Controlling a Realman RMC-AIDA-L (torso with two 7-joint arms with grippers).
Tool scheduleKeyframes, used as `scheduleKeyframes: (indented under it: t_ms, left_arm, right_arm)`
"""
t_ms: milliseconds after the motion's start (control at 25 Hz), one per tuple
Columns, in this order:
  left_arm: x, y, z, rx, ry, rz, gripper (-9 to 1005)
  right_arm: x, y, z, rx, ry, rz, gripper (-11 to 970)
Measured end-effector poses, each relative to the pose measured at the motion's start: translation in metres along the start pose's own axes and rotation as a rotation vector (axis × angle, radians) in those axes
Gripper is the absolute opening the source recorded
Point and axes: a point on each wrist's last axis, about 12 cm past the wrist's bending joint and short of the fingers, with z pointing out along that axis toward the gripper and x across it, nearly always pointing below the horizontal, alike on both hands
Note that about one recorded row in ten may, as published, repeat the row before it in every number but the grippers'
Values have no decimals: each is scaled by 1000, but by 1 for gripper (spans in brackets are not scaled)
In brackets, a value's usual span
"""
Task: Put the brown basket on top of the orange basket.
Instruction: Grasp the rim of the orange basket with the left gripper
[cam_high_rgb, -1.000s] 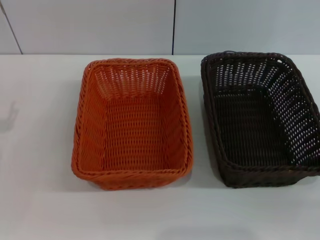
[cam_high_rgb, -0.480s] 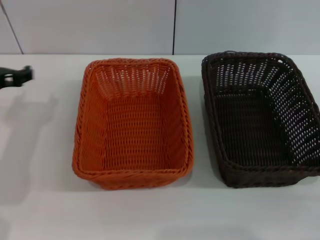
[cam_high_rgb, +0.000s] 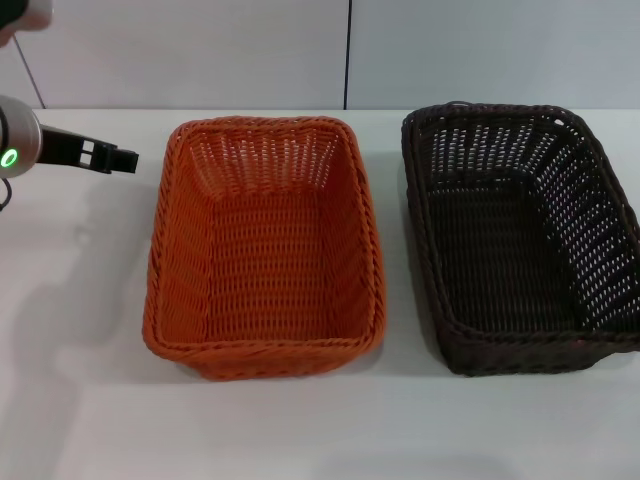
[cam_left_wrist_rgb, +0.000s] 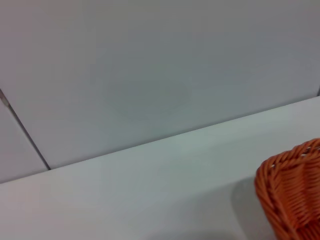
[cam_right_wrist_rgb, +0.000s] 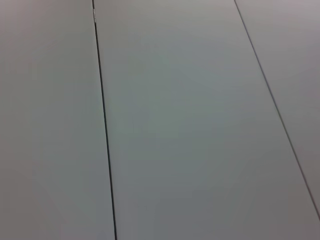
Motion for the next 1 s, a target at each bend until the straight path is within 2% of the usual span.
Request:
scheduleKeyframes:
  t_ms: [320, 760, 880, 920, 1000]
  left_arm:
    - [-7, -9, -21, 85, 24, -13, 787]
    - [-2, -27, -18, 168, 91, 9, 775]
    - [-1, -28, -16, 173, 98, 8, 772]
    - [5, -28, -8, 178, 138, -2, 771]
    - [7, -27, -5, 178, 148, -4, 769]
  right_arm:
    - [0, -3, -4, 14, 9, -10, 663]
    - [2, -4, -6, 23, 28, -13, 661]
    - [3, -4, -7, 25, 40, -14, 661]
    - [3, -4, -8, 24, 44, -14, 661]
    - [4, -4, -8, 25, 46, -14, 661]
